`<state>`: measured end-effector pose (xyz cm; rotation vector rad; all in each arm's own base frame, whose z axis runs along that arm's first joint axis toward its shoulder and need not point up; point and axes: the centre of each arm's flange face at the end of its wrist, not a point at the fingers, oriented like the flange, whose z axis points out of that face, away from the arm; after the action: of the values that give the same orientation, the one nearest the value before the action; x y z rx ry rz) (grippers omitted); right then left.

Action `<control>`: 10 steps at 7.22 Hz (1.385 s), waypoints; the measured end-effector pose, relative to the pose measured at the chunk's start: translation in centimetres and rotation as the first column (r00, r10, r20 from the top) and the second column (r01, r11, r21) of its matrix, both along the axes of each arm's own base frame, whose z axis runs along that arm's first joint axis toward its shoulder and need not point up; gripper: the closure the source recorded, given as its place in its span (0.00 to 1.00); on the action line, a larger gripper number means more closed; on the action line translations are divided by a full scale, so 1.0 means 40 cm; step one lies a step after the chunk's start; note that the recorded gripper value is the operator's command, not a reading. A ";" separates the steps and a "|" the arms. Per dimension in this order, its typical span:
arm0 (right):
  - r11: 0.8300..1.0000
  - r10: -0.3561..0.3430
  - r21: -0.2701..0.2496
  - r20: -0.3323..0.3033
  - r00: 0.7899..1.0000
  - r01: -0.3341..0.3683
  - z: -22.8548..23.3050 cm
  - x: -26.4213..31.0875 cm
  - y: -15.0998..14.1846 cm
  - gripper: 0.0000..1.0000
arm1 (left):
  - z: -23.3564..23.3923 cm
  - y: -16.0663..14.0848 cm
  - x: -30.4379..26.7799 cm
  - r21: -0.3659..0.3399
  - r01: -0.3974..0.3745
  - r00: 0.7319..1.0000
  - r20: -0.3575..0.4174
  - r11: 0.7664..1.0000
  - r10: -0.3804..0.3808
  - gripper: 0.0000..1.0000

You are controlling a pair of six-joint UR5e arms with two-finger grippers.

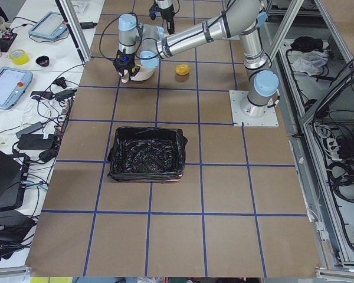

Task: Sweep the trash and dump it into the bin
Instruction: 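Slide the dustpan toward the yellow potato with the left gripper while the right brushes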

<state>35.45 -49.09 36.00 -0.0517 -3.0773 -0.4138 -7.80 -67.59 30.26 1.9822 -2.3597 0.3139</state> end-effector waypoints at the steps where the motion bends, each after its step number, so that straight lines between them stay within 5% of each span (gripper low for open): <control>1: 0.999 -0.012 0.052 -0.069 0.998 0.015 0.016 -0.034 0.048 1.00 | 0.001 0.033 0.064 0.022 0.015 1.000 0.001 1.000 -0.015 1.00; 5: 0.966 -0.203 0.109 -0.238 0.950 0.233 -0.016 -0.088 0.292 1.00 | -0.016 0.295 0.155 0.110 0.011 1.000 -0.010 0.994 -0.010 1.00; 7: 0.938 -0.302 0.093 -0.249 0.920 0.333 -0.055 -0.009 0.415 1.00 | -0.043 0.430 0.155 0.149 -0.006 1.000 -0.013 0.989 0.008 1.00; 10: 0.919 -0.353 0.097 -0.230 0.907 0.382 -0.091 0.075 0.468 1.00 | -0.083 0.549 0.135 0.156 -0.019 1.000 -0.012 0.988 0.021 1.00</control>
<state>38.47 -30.36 32.35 -0.6392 -2.8148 -0.5946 -2.40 -45.63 26.95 2.0664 -2.4268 0.1199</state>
